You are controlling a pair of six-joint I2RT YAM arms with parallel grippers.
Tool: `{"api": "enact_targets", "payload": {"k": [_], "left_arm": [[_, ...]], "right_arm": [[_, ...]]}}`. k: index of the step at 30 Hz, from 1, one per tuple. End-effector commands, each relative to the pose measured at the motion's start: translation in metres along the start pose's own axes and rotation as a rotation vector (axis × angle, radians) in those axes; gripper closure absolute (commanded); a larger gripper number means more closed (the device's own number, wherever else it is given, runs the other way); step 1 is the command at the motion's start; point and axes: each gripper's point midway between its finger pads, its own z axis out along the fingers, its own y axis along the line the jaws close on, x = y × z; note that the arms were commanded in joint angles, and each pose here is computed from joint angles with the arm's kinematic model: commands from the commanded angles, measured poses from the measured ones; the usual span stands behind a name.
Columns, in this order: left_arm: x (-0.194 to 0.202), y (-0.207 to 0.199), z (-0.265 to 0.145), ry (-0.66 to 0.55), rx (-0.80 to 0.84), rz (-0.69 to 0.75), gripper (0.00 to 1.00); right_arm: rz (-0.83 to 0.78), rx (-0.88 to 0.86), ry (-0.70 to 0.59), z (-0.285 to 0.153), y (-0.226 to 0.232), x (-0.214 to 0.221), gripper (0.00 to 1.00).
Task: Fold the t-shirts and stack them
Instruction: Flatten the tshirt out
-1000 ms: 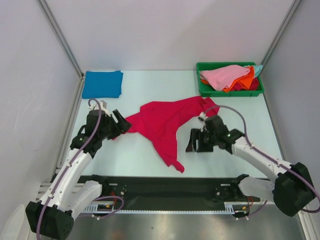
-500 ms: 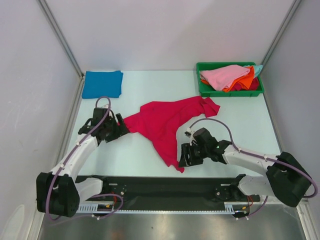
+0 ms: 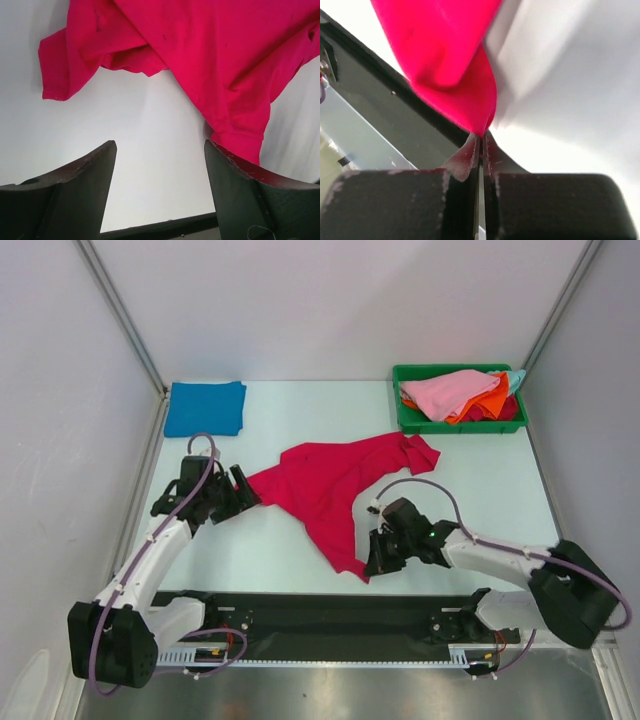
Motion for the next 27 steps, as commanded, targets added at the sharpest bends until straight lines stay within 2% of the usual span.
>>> {"api": "enact_targets", "payload": {"k": [1, 2, 4, 5, 7, 8, 11, 14, 18, 24, 27], "left_arm": [[-0.019, -0.005, -0.013, -0.069, 0.002, 0.002, 0.23], [-0.020, -0.003, -0.014, -0.075, -0.009, 0.000, 0.23], [-0.024, -0.005, -0.017, -0.089, -0.005, -0.001, 0.24], [-0.024, -0.007, -0.017, -0.089, 0.002, -0.014, 0.24], [-0.023, -0.010, -0.015, -0.091, 0.019, -0.032, 0.25], [-0.022, -0.011, -0.014, -0.089, 0.030, -0.046, 0.25], [-0.018, -0.020, -0.010, -0.084, 0.085, -0.120, 0.25], [-0.013, -0.020, -0.007, -0.093, 0.108, -0.176, 0.25], [-0.006, -0.010, -0.004, -0.090, 0.070, -0.229, 0.24], [0.016, 0.027, 0.012, -0.055, -0.045, -0.400, 0.25], [0.016, 0.053, 0.015, -0.080, -0.139, -0.450, 0.29]], "right_arm": [[0.016, 0.112, -0.122, -0.044, -0.004, -0.011, 1.00], [0.060, 0.185, -0.205, -0.060, -0.010, -0.022, 1.00], [0.118, 0.294, -0.240, -0.091, -0.023, -0.015, 1.00], [0.124, 0.302, -0.381, -0.122, -0.017, -0.034, 1.00], [0.179, 0.345, -0.456, -0.153, -0.019, -0.032, 1.00], [0.199, 0.364, -0.556, -0.175, -0.022, -0.039, 1.00], [0.284, 0.398, -0.692, -0.214, -0.025, -0.044, 1.00], [0.376, 0.473, -0.721, -0.232, -0.040, -0.032, 1.00], [0.375, 0.572, -0.643, -0.228, -0.055, -0.019, 1.00], [0.277, 0.483, -0.683, -0.223, -0.036, -0.045, 1.00], [0.224, 0.457, -0.638, -0.213, -0.029, -0.049, 1.00]]}}
